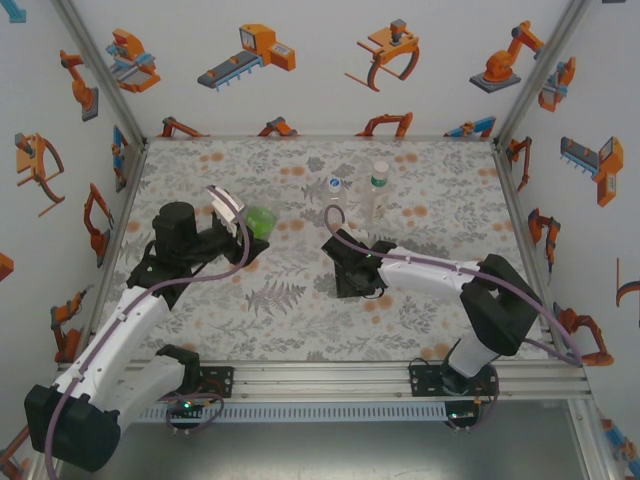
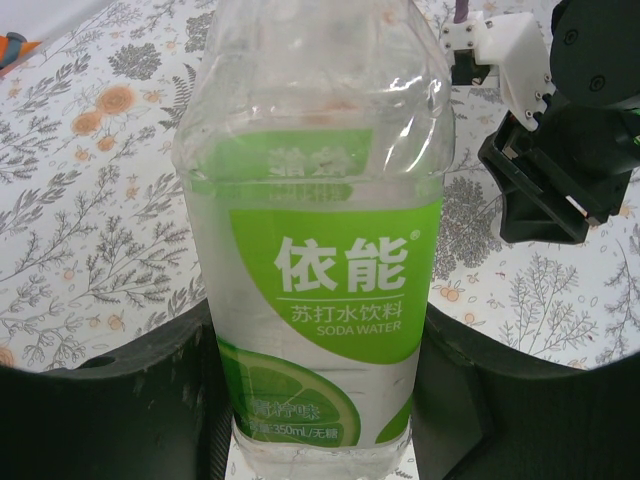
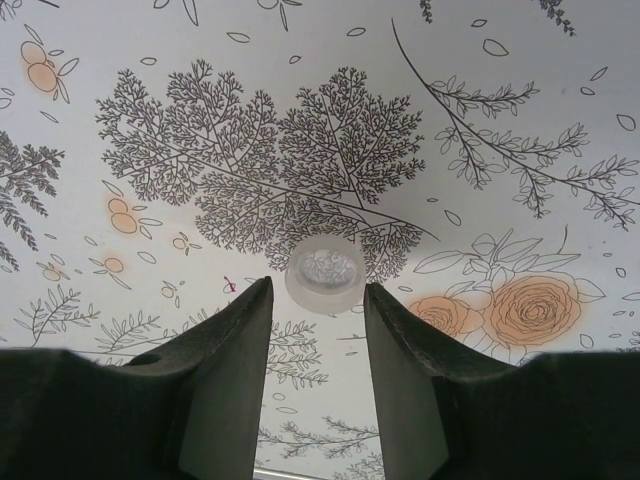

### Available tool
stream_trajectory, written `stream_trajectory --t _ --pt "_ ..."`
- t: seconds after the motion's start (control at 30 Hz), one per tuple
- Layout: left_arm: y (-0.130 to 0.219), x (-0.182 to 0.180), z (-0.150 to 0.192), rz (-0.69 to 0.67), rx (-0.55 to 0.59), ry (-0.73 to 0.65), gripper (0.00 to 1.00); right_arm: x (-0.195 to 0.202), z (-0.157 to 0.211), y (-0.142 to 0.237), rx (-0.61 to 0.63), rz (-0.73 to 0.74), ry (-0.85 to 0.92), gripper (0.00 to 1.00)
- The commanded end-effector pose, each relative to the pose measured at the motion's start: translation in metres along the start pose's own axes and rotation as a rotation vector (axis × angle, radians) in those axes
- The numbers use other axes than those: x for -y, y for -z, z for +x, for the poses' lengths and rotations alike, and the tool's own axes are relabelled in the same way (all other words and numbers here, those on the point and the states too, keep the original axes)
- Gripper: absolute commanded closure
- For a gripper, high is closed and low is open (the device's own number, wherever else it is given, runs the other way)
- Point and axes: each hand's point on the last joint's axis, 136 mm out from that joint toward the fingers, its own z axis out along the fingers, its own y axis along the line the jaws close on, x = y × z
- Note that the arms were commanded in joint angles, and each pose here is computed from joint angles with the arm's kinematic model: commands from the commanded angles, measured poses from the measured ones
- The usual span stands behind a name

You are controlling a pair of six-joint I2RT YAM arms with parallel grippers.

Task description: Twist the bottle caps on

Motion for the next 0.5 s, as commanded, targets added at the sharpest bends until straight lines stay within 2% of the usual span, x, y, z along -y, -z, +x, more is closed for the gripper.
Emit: stream_trajectory --t 0.0,0.47 --pt "0.004 -0.001 -0.014 -0.004 0.025 -0.007 1.0 -0.004 -0.005 0.004 0.005 -0.013 -0.003 0.58" --pt "0.003 -0.001 -0.014 -0.002 0.02 -0.008 1.0 -0.004 0.002 -0.006 -0.025 -0.005 -0.001 0.54"
